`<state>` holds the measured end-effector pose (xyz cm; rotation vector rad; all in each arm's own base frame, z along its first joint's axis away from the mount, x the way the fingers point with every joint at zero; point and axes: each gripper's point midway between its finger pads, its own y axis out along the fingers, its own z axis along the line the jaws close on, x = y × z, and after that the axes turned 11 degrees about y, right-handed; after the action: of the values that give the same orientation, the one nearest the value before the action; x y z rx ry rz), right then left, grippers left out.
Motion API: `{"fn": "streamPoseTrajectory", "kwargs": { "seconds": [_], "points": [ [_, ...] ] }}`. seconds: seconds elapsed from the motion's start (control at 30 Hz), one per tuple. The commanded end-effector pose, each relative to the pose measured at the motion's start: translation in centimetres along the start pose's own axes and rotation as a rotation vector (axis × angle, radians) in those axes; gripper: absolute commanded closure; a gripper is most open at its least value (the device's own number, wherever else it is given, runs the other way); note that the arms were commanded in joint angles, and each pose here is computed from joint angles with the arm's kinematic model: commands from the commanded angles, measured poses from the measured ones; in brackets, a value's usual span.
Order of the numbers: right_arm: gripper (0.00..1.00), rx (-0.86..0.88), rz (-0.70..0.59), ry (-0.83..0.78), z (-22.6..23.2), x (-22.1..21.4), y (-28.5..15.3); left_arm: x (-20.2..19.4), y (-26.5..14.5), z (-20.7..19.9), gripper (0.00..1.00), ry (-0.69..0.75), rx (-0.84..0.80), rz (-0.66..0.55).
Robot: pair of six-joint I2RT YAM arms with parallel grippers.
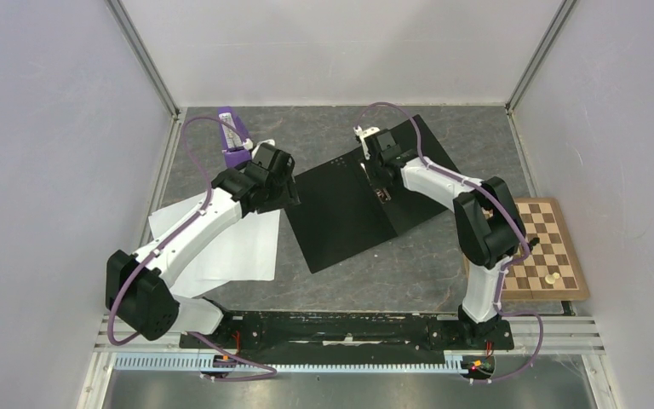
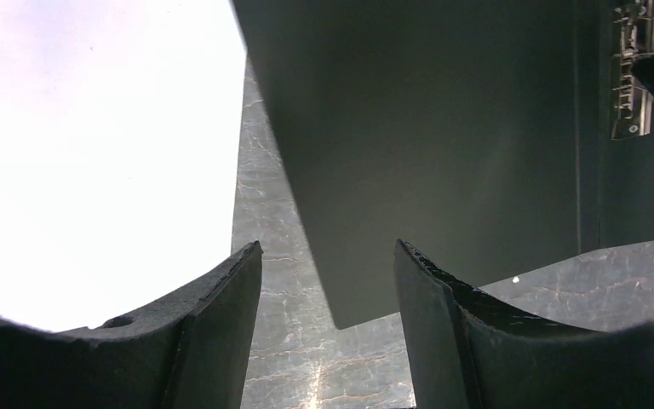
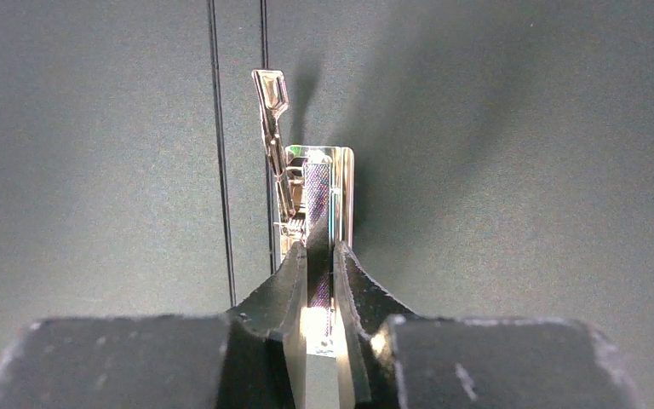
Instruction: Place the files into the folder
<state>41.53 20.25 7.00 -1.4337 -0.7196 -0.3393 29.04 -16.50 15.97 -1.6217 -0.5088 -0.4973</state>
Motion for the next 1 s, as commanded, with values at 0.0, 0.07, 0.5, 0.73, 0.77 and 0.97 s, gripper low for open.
{"fn": "streamPoseTrajectory", "kwargs": {
  "seconds": [0.0,0.07,0.5,0.73,0.77,0.97],
  "points": [
    [0.93,0.014,-0.026,-0.05,-1.3,2.4,1.3,0.7,0.8,0.7,0.35,-0.038,0.006,-0.004],
    [0.91,0.013,-0.022,-0.04,-1.9,2.6,1.9,0.6,1.2,0.8,0.35,-0.048,0.011,0.002],
    [0.23,0.044,-0.059,0.082,-1.4,5.1,-1.1,1.7,3.5,8.9,0.24,-0.31,0.147,0.021],
    [0.15,0.388,-0.107,0.146,10.6,3.3,-4.0,0.6,4.1,19.2,0.14,-0.548,0.305,0.02],
    [0.14,0.42,-0.105,0.154,11.9,2.9,-4.1,0.1,4.1,20.7,0.13,-0.58,0.325,0.02],
    [0.07,0.596,-0.112,0.152,19.7,1.8,-4.7,-4.0,2.9,27.5,0.12,-0.753,0.444,-0.002]
  ]
}}
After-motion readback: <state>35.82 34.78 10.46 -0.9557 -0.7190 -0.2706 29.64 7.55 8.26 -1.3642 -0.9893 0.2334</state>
